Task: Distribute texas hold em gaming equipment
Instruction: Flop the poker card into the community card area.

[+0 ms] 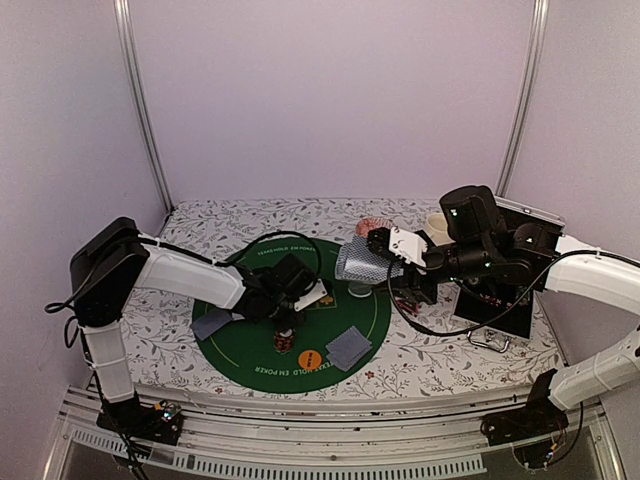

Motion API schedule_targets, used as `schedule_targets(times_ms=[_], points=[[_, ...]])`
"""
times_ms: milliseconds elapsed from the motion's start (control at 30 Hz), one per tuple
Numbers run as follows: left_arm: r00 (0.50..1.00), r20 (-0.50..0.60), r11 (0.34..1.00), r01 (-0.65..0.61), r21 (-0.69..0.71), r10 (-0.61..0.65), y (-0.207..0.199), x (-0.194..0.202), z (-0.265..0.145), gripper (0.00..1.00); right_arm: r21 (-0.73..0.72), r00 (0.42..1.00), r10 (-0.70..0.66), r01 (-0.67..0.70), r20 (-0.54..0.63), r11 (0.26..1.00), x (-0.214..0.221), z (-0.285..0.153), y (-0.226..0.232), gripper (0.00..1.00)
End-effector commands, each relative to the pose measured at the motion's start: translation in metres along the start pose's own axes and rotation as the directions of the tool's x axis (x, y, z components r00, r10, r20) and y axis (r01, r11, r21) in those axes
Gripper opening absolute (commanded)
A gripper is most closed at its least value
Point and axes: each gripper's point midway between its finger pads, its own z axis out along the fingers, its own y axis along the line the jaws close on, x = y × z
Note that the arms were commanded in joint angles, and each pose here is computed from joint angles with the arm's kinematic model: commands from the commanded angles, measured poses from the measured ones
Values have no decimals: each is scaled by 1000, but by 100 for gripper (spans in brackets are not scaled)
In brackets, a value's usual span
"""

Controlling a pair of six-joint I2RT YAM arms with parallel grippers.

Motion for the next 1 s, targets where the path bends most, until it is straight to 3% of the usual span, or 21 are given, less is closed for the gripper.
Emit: schedule_targets(times_ms=[0,233,967], points=[[1000,11,999,11,32,-12,-3,-7,-9,11,6,1000,3,-3,29,1000,-7,-7,-2,43],[1000,14,999,19,45,-20,-1,-12,-13,22,8,1000,5,-6,30,1000,-7,-8,-2,44],[969,184,983,142,116,-162,29,-49,-55,27,13,1000,5,-6,26,1000,-6,-8,-2,44]])
